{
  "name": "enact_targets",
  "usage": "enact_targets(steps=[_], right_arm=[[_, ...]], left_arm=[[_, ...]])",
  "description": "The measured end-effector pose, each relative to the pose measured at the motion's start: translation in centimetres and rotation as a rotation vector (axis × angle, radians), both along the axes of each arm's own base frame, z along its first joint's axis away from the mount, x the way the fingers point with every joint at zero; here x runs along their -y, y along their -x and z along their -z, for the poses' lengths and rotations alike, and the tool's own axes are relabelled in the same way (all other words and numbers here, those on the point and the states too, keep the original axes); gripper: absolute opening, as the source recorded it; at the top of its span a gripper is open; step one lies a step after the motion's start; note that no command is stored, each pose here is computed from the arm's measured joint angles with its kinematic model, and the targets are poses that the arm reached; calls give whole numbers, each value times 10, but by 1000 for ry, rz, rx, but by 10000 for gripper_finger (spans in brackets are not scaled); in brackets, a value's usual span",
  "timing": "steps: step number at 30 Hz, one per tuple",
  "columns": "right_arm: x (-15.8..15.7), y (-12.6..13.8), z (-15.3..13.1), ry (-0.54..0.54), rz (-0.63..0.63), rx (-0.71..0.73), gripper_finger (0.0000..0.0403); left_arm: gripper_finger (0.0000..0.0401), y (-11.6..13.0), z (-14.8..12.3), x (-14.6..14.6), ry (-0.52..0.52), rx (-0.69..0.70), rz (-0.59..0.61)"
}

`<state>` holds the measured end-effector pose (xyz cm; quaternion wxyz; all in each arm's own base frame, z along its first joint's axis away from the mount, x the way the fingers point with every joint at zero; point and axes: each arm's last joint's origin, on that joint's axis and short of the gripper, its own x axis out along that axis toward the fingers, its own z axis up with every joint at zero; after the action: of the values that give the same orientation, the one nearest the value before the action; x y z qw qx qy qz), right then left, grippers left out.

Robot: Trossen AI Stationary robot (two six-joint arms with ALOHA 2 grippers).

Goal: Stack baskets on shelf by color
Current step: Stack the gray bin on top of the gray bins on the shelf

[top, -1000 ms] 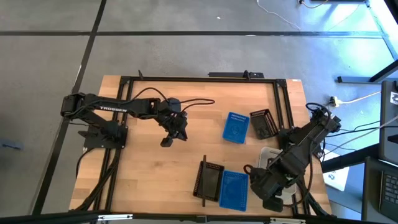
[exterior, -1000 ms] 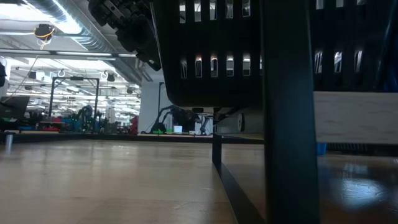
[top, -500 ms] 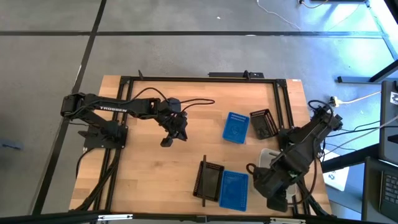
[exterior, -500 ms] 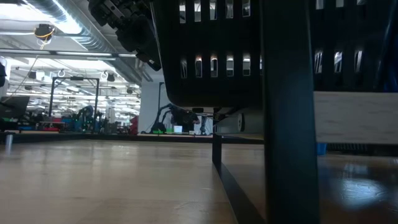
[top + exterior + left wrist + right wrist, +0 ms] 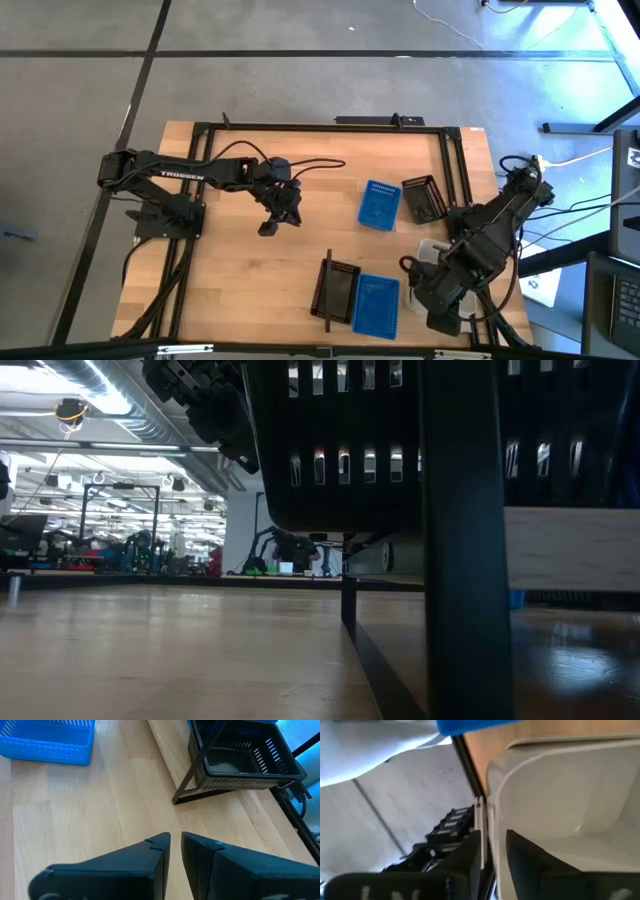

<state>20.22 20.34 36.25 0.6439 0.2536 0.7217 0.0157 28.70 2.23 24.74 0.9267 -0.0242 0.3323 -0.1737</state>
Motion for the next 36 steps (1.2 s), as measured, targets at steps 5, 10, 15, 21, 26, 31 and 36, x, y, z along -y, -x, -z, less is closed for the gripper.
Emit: enact_targets(steps=[5,10,15,21,26,31,36], right_arm=[[-4,-6,7,51,-45,42,88],[-8,-11,15,66,-132,53,88],[-10,-16,22,96,-138,42,71],[-5,-22,23,142,-41,43,8],[0,-27,23,100,4,-1,3],[0,-27,15,21,18,-47,2],[5,-22,-3,31,55,-63,1]], left_arm=[[39,0,0,0,0,0,0],[39,0,0,0,-6,3,4],[39,0,-1,1,8,11,24],[39,1,-4,2,7,43,67],[39,1,-4,2,-31,62,97],[39,1,-4,2,-56,74,117],[39,1,-4,2,-66,79,125]])
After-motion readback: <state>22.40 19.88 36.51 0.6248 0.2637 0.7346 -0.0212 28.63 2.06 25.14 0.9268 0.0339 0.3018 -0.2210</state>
